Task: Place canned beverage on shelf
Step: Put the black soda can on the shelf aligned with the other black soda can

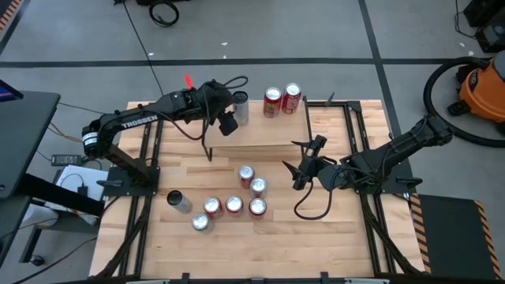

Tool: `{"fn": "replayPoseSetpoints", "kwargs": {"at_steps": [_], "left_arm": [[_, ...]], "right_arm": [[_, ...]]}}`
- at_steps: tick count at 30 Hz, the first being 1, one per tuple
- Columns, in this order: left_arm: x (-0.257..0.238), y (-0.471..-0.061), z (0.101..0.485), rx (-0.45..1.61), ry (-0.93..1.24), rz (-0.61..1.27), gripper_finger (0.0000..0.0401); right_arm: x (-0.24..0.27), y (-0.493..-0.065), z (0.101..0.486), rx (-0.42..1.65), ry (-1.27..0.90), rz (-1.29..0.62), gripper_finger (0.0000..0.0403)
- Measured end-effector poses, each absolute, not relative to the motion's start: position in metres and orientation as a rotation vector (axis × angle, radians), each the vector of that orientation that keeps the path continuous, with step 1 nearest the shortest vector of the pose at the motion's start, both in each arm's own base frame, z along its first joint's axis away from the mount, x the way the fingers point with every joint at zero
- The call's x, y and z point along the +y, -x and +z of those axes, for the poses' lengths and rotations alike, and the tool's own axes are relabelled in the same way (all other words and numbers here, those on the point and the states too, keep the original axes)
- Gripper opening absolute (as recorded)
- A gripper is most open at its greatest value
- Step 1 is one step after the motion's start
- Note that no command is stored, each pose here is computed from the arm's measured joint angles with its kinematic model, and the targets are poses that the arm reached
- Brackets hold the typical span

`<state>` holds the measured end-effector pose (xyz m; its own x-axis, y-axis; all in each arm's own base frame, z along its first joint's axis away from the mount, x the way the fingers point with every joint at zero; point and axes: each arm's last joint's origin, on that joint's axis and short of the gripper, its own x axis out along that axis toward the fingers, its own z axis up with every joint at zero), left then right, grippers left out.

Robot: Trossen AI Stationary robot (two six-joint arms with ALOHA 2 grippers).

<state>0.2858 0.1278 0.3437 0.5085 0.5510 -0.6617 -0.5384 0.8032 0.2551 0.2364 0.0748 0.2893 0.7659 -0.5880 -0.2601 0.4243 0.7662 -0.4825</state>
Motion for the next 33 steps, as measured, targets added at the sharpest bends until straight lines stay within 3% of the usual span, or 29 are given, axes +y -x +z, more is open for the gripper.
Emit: {"fn": "replayPoseSetpoints", "kwargs": {"at_steps": [33], "left_arm": [[0.163,-0.279,0.356,0.671,-0.059,0.743,0.0217]], "right_arm": [[0.075,-0.236,0.289,0.417,0.416,-0.567,0.0347]]}}
